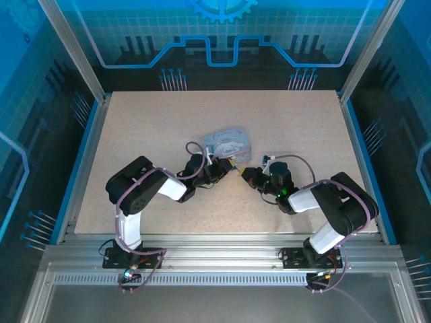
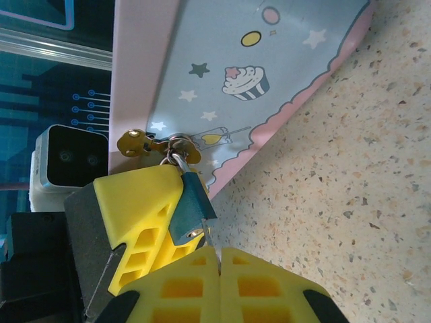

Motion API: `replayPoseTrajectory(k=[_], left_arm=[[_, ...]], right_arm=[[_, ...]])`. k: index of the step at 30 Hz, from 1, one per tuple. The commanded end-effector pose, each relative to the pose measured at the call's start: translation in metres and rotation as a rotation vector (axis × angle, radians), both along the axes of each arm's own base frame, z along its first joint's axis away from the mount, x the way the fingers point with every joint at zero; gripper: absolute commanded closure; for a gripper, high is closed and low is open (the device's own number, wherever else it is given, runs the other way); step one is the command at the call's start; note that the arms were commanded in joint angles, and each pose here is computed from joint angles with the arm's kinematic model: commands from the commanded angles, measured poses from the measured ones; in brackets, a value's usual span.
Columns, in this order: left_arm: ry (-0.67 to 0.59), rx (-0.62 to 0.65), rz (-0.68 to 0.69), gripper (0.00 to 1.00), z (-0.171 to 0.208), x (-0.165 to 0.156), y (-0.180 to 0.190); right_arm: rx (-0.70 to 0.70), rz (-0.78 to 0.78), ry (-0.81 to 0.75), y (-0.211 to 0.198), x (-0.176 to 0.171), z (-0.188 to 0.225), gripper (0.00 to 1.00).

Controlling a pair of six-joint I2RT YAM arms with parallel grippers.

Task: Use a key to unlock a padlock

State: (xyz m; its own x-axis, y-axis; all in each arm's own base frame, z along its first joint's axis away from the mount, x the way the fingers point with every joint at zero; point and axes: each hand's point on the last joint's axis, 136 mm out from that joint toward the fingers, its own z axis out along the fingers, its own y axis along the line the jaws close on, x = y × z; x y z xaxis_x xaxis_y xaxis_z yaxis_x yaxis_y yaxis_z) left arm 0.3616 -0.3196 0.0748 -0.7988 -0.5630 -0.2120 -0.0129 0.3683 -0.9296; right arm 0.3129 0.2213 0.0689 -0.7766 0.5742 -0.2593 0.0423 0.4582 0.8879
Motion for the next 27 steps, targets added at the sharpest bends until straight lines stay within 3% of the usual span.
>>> replayPoseTrajectory(k=[1,12,27], left_arm=[[-0.077,-0.108,-0.03,1.0,0.031,-0.001,-0.011],[-0.082,-0.113,-0.021,0.99,0.032,0.0,-0.01],[-0.074,-0.123,-0.023,1.0,0.031,0.0,-0.011]], right_arm=[[0.024,0.036,-0.022,0.014,-0.002,0.007,1.0],[0.009,0.016,-0.015,0.005,-0.016,0.003,1.0],[0.027,-0.001,-0.072,0.008,-0.004,0.025,1.0]])
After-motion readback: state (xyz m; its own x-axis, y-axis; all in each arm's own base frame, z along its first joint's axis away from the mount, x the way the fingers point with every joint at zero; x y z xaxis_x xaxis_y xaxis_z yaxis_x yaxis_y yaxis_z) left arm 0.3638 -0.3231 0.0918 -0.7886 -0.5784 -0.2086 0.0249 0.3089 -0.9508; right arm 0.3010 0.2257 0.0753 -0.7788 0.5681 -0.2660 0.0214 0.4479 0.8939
